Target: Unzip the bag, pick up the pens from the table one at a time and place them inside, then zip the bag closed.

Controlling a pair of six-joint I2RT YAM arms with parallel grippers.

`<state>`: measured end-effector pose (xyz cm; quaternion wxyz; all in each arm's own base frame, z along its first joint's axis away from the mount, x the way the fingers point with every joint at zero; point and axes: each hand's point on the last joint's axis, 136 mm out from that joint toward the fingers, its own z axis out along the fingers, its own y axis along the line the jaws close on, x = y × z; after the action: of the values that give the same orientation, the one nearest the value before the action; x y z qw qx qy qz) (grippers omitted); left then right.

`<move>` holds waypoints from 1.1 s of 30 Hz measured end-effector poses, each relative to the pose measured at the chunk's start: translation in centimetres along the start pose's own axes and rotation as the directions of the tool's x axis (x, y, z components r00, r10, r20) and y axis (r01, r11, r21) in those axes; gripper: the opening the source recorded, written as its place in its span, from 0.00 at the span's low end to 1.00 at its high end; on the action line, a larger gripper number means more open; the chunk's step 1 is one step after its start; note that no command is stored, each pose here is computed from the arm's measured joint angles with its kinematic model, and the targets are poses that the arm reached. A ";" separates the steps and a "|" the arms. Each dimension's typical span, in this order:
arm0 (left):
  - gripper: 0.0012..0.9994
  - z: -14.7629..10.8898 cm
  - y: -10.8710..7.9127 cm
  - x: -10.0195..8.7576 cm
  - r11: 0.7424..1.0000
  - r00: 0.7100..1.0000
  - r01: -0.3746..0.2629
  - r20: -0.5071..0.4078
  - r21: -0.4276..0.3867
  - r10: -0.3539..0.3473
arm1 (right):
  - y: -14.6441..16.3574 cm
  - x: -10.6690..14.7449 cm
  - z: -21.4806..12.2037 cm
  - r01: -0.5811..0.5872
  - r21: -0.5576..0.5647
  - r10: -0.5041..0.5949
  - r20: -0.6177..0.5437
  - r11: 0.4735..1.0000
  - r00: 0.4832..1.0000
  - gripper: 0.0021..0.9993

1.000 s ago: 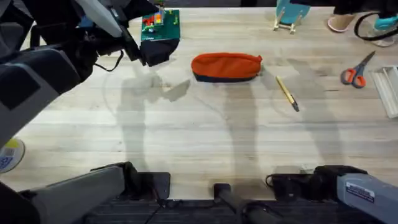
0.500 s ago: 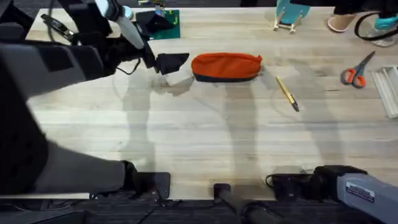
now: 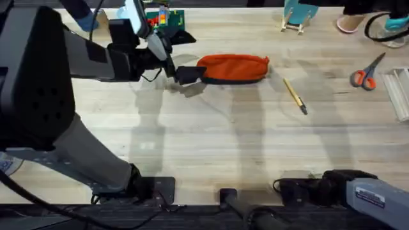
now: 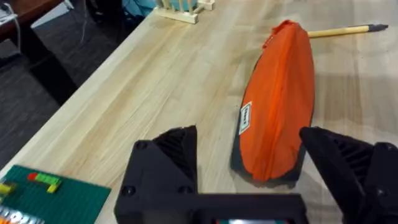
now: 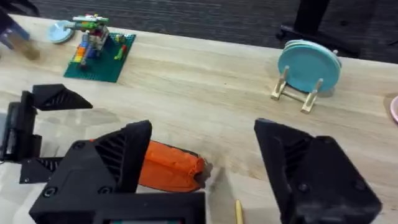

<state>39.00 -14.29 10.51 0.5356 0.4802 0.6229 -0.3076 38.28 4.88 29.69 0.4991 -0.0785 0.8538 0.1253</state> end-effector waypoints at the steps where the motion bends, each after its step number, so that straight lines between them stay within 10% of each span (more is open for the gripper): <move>1: 0.99 0.3 -0.2 0.0 1.000 1.000 -0.003 -0.003 0.003 0.003 | 0.0 0.0 0.0 0.000 0.003 0.000 -0.001 1.000 1.000 1.00; 20: 0.98 2.3 -0.6 1.0 1.000 0.996 0.007 -0.092 -0.028 -0.010 | -0.2 0.1 0.0 -0.001 0.010 0.001 -0.003 1.000 1.000 1.00; 33: 0.43 2.8 -1.0 1.0 1.000 0.995 0.020 -0.101 -0.019 -0.022 | -0.2 0.1 0.0 -0.001 0.010 0.001 -0.003 1.000 1.000 1.00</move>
<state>39.13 -16.90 8.71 0.5043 0.4837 0.6571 -0.2828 38.28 4.71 29.59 0.4980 -0.0757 0.8553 0.1210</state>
